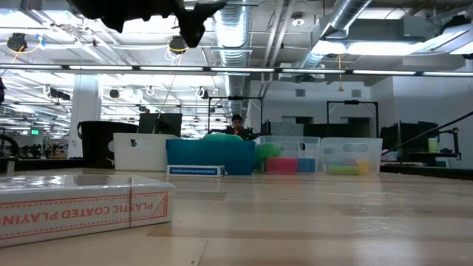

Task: Pick & Place Toys
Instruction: Put the green 8 stud game piece into the right transparent bin, then put the blue playing card into the white bin

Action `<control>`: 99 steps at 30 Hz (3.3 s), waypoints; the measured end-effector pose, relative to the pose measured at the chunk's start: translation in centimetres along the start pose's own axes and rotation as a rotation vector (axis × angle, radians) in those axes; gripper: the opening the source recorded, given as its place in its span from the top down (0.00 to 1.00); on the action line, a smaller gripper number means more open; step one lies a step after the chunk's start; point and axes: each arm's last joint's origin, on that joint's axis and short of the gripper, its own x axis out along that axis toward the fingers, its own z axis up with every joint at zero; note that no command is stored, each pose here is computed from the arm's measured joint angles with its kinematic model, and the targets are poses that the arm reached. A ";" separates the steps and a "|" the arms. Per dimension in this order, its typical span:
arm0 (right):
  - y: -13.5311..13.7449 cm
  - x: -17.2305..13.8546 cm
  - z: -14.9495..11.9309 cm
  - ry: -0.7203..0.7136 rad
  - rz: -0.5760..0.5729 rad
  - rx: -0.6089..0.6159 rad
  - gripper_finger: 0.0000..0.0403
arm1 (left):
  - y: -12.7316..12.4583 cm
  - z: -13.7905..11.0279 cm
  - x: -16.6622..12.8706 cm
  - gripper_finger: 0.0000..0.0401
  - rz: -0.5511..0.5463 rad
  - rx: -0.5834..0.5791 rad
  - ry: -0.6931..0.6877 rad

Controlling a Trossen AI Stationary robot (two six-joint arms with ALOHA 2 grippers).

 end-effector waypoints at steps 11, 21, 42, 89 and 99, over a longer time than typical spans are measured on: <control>-1.3 -0.7 -3.3 0.336 -0.526 0.173 1.00 | -1.1 2.9 -6.6 0.23 0.137 0.018 -0.045; -5.2 -3.4 -8.7 0.691 -0.855 0.352 1.00 | -4.6 3.6 -10.8 0.23 0.177 0.066 -0.114; -17.9 -5.7 -17.2 0.986 -0.893 0.656 1.00 | -2.5 -2.4 -10.5 0.24 0.179 -0.177 -0.054; -3.0 0.5 -9.8 0.374 -0.364 0.316 0.33 | 3.0 -9.4 -4.6 0.24 0.446 0.273 0.359; -2.8 0.5 -9.9 0.389 -0.355 0.308 0.33 | 4.6 -12.4 -4.5 0.24 0.536 0.340 0.519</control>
